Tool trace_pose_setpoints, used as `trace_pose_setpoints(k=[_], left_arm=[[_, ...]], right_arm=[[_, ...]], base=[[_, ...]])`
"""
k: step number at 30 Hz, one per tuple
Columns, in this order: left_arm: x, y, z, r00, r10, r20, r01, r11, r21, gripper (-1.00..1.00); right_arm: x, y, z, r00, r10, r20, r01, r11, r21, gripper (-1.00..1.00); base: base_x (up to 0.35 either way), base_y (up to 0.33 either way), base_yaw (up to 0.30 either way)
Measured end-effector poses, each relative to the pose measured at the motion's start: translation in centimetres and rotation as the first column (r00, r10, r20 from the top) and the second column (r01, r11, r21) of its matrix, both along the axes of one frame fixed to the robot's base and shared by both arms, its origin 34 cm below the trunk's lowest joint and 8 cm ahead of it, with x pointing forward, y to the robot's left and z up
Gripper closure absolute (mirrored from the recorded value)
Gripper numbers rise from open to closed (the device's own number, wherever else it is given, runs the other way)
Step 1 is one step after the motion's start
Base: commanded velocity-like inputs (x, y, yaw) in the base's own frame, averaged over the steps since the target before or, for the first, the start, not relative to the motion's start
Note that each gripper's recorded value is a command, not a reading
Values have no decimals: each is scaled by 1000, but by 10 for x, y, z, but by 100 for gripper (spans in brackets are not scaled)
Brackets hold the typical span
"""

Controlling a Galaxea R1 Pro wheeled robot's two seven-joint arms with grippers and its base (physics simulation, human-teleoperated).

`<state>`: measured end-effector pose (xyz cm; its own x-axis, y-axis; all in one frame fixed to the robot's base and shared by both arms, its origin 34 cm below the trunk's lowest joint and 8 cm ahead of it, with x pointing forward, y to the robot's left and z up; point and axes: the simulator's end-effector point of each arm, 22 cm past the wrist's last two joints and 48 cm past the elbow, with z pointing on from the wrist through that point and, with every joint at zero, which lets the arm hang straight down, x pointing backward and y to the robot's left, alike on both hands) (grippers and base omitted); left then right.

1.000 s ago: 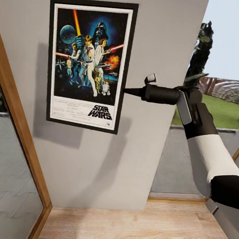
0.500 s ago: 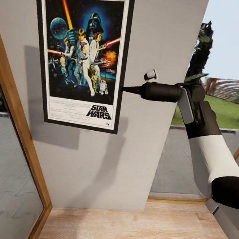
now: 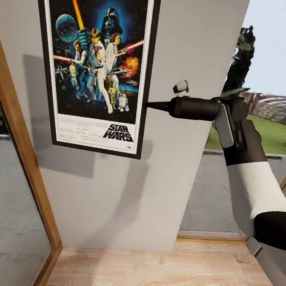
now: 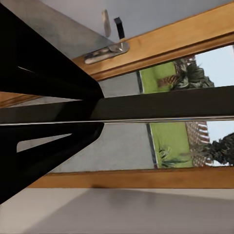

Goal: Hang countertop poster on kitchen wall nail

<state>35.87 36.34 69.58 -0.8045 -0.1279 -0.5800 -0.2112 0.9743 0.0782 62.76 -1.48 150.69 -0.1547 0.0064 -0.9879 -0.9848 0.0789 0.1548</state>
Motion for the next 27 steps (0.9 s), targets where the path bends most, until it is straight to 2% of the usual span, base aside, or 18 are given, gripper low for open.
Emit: trace_pose_setpoints(k=[16,27], left_arm=[[0,0,0,1000,0,0,0,1000,0,-100],[0,0,0,1000,0,-1,0,1000,0,-100]], right_arm=[[0,-1,0,1000,-2,2,2,1000,0,100],[2,-5,0,1000,-13,4,13,1000,-3,100]], base=[[13,0,0],[223,0,0]])
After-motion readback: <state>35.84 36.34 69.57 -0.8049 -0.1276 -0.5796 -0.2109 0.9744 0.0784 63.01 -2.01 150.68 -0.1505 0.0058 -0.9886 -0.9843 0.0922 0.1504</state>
